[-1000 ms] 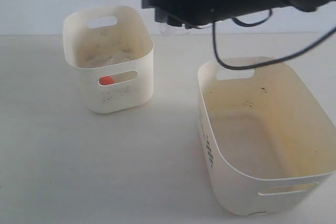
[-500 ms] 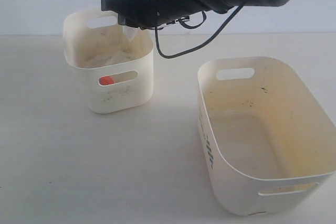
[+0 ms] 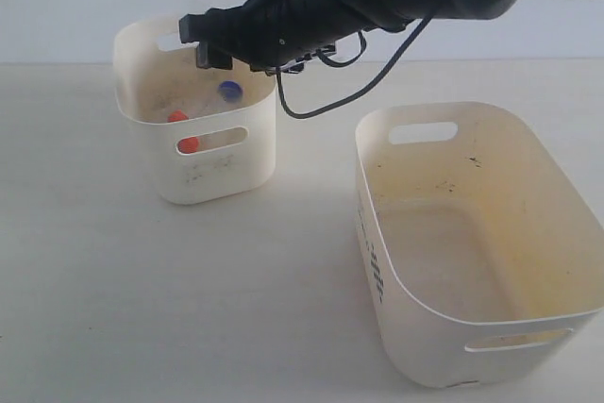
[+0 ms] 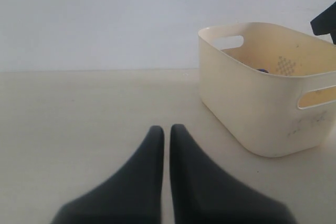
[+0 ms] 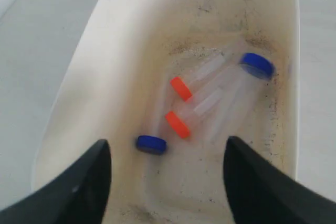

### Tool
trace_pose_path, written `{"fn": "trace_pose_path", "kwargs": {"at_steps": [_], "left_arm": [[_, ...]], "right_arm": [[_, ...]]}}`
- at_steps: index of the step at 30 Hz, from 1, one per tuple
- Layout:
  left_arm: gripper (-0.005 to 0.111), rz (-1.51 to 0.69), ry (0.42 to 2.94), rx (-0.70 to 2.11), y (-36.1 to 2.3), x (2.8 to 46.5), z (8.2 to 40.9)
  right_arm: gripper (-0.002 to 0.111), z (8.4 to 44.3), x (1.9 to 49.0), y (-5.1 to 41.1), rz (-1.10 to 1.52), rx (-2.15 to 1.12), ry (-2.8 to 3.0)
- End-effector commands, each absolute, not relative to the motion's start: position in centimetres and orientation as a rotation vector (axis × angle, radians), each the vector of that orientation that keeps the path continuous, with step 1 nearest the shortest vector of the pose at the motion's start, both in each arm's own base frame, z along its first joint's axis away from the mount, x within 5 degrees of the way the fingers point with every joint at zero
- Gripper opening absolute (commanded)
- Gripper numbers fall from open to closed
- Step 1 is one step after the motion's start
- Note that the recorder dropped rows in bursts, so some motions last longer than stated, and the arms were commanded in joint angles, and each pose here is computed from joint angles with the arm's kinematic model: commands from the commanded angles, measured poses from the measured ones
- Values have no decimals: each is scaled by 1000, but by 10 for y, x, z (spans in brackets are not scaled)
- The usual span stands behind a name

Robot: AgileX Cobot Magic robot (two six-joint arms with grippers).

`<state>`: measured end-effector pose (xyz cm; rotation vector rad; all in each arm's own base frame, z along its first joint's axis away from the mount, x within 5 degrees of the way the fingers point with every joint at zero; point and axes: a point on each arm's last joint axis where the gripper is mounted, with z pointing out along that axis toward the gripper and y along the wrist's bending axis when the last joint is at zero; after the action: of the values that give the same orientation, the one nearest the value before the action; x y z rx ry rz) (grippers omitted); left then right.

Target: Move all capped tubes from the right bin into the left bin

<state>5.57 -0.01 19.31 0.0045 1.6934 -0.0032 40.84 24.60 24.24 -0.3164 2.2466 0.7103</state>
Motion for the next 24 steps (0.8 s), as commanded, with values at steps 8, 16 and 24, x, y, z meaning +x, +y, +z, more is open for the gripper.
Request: {"fn": "trace_pose_path", "kwargs": {"at_steps": [8,16,24], "left_arm": [[4,-16,1686,-8,0,56,195],[4,-16,1686,-8,0,56,195],[4,-16,1686,-8,0,56,195]], "right_arm": [[0,291,368,237,741,-591,2326],[0,312,329,225,822,-690,2449],[0,307,281,195,790,-612,2450]]}}
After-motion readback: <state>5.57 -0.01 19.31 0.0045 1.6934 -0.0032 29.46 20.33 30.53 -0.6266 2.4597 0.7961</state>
